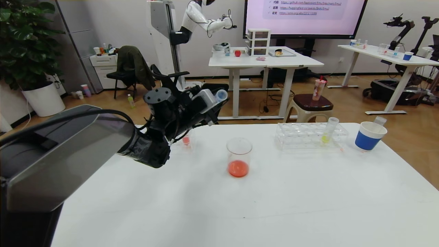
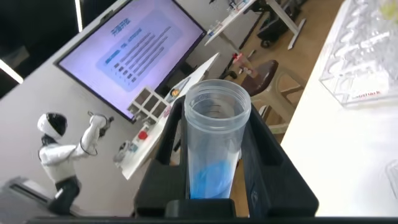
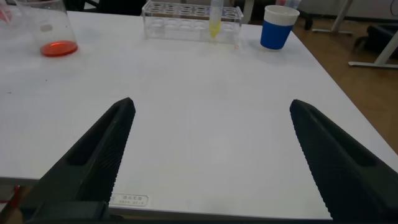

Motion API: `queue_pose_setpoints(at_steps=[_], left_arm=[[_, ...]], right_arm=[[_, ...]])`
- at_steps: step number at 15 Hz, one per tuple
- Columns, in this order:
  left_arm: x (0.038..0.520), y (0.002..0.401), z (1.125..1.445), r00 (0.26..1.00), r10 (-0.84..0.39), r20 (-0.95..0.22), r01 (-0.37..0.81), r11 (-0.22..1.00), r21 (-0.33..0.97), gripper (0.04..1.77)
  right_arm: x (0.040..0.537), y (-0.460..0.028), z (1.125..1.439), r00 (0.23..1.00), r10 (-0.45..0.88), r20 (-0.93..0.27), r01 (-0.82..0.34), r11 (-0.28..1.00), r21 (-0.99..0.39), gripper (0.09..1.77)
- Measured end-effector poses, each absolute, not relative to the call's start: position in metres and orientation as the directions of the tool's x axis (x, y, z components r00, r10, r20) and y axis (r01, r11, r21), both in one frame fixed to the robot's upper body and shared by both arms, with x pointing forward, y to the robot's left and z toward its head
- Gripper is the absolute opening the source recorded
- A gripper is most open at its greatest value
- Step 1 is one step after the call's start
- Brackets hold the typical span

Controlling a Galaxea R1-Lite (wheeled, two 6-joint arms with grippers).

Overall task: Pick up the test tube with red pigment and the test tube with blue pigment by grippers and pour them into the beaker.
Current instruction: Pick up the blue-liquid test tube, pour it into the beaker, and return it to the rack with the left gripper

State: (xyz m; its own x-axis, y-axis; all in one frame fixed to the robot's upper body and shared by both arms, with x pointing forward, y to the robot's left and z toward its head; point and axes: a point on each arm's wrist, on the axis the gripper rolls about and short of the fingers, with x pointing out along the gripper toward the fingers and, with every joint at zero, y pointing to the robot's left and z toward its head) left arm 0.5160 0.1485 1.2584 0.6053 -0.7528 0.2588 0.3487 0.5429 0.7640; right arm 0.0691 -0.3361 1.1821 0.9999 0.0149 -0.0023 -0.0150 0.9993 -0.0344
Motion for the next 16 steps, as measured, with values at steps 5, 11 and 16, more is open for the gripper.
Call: queue_pose_setpoints(at_steps=[5,11,16], left_arm=[[0.521,0.141,1.232,0.484,-0.855,0.189,0.250,0.342,0.906,0.50],[0.529,0.134,1.221,0.376,-0.915,0.145,0.137,0.209,0.968,0.50],[0.534,0.129,1.218,0.350,-0.929,0.118,0.032,0.138,0.990,0.50]], right_arm=[[0.069,-0.336,1.182,1.000,0.016,-0.001,-0.016,0.999,-0.034,1.74],[0.069,-0.336,1.182,1.000,0.015,-0.002,-0.015,0.999,-0.034,1.74],[0.069,-0.336,1.182,1.000,0.016,-0.002,-0.016,0.999,-0.035,1.74]])
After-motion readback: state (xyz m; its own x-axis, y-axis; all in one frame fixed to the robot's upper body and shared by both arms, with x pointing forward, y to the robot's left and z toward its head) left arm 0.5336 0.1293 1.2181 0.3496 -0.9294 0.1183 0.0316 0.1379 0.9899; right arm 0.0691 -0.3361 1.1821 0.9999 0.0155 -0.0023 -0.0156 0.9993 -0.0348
